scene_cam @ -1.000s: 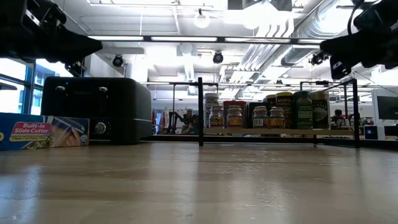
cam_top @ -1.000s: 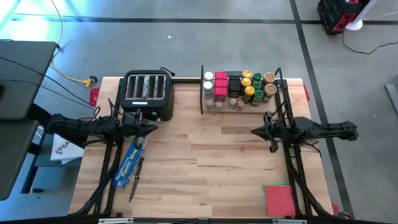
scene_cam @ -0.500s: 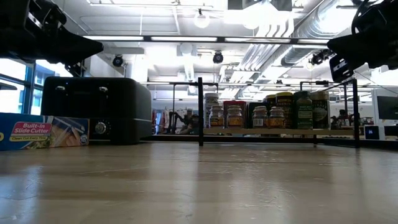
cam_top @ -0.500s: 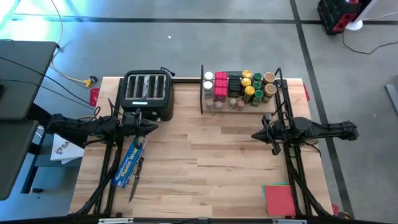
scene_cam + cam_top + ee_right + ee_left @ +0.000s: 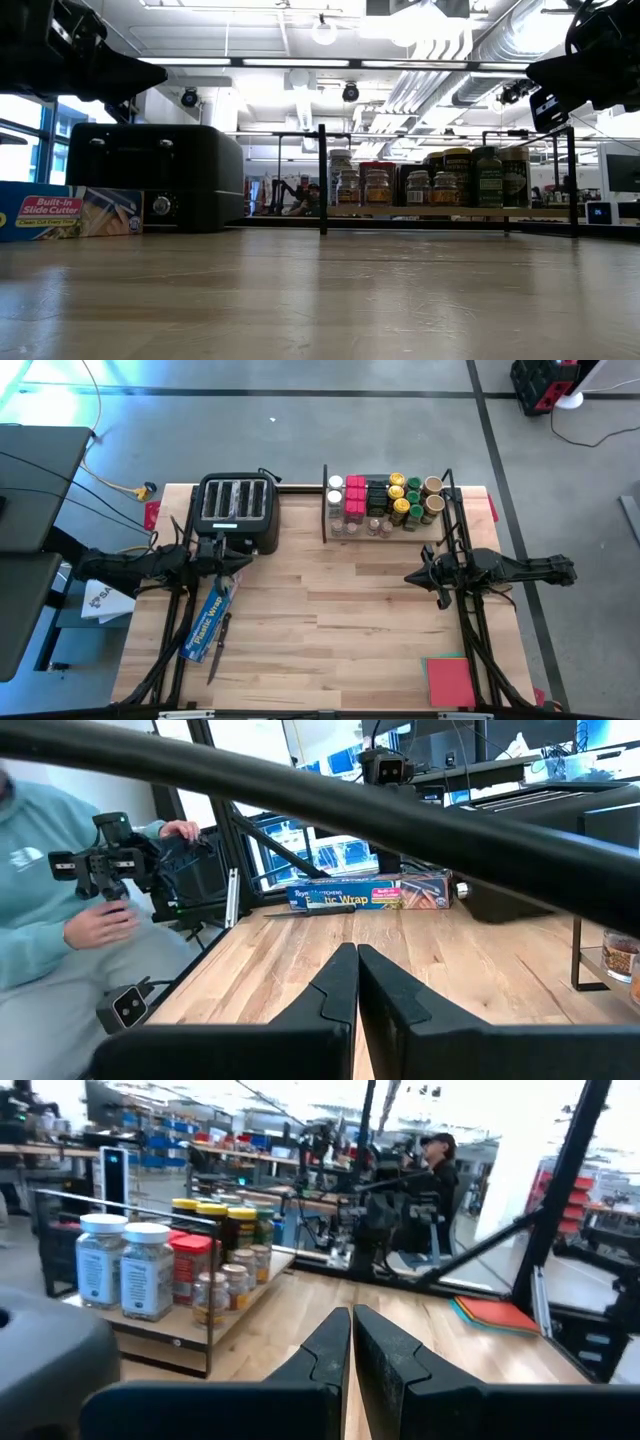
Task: Shelf spices
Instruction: Return to Home Position
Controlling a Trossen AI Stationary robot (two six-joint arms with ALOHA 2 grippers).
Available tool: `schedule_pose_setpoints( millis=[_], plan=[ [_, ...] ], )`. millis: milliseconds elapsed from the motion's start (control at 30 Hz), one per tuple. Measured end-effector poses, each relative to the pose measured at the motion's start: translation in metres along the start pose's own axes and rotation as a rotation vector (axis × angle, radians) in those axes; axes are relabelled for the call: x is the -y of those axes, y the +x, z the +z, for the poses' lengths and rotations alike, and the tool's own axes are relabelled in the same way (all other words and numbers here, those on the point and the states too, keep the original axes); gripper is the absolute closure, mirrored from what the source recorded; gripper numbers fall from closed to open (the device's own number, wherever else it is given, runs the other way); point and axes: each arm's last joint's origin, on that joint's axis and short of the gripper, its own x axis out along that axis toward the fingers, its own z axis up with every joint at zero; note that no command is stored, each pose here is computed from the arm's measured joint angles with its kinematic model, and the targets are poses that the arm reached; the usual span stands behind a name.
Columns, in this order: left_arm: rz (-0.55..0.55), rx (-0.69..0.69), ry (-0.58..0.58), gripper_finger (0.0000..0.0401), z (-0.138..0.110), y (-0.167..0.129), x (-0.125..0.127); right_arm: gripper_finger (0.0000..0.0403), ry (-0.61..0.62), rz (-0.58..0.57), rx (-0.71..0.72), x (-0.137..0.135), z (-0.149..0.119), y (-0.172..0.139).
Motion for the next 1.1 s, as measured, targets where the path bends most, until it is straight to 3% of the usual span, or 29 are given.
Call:
schedule_pose_setpoints(
  millis=[100,300,1100],
  plan=[
    [-0.004,-0.022,-0.010,0.0386,-0.0019,-0.0026,-0.0050,0.0396,0.000,0.000,0.000,0.0000,0.0000,0.0000],
    [-0.144,-0.067,0.066,0.0386,-0.0053,-0.0044,-0.0072,0.0396,0.000,0.000,-0.001,0.0000,-0.0001,0.0000],
    [-0.100,-0.061,0.109,0.0386,-0.0053,-0.0042,-0.0085,0.0396,0.000,0.000,-0.001,0.0000,-0.0001,0.0000]
  ],
)
